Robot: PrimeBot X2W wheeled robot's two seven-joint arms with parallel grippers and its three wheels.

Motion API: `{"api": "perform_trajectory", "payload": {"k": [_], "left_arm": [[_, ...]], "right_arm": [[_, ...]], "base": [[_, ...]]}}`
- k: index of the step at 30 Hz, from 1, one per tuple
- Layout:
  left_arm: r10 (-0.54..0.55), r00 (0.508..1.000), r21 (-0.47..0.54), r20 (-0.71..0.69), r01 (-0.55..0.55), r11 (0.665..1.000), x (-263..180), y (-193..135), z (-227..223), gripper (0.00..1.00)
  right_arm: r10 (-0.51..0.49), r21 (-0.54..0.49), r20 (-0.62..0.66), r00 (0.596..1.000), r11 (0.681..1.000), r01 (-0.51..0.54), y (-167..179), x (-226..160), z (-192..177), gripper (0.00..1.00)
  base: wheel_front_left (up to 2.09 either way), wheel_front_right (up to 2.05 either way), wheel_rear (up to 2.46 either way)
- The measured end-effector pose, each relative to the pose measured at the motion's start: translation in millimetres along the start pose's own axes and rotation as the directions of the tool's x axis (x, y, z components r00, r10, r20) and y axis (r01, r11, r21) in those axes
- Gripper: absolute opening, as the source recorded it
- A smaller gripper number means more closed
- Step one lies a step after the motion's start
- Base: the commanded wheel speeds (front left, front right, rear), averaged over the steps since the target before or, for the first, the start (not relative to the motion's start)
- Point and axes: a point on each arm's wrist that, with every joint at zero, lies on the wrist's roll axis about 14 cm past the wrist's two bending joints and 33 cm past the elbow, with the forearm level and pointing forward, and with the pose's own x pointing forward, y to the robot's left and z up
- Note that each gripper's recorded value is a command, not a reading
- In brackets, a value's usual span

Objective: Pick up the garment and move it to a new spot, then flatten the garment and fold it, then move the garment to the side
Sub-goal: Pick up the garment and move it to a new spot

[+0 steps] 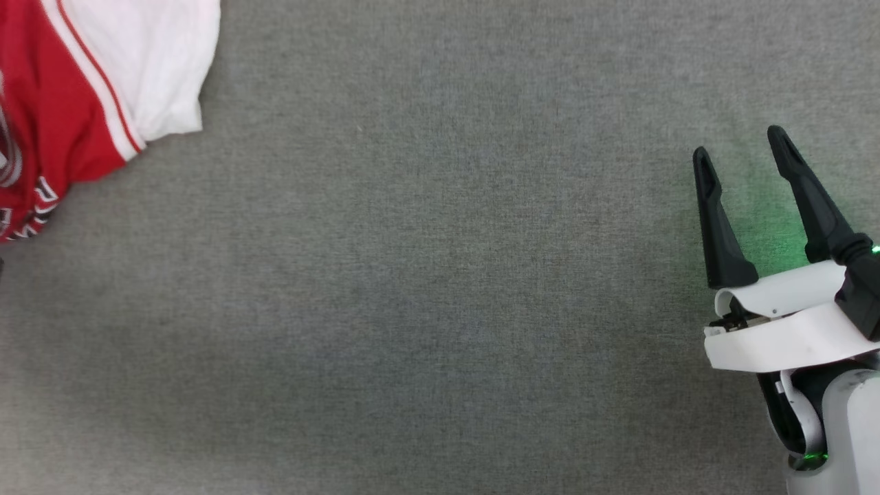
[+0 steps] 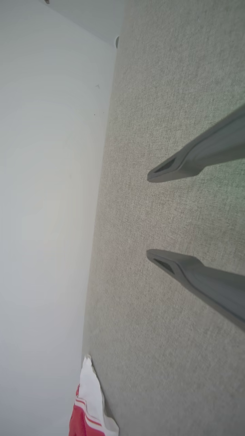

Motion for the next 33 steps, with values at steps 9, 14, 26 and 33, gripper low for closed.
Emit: {"api": "perform_trajectory", "payload": {"k": [9, 14, 26, 33], "left_arm": [[-0.004, 0.975, 0.115, 0.222, -0.022, 0.993, -57, 5, 58, 0.0], [-0.038, 0.92, 0.168, 0.39, -0.03, 0.985, -110, 4, 104, 0.0], [-0.151, 0.76, 0.274, 0.632, -0.036, 0.961, -259, -14, 179, 0.0], [-0.225, 0.722, 0.322, 0.654, 0.003, 0.947, -318, -42, 181, 0.0]], "right_arm": [[0.001, 0.03, 0.026, 1.0, 1.0, -0.002, 13, -18, 19, 1.0], [0.012, 0.045, 0.056, 0.998, 0.999, -0.015, 25, -31, 35, 1.0], [0.027, 0.056, 0.174, 0.984, 0.998, -0.038, 47, -63, 87, 1.0], [-0.015, 0.047, 0.247, 0.969, 0.999, 0.003, 39, -83, 114, 1.0]], "base": [[0.0, 0.0, 0.0], [0.0, 0.0, 0.0], [0.0, 0.0, 0.0], [0.0, 0.0, 0.0]]}}
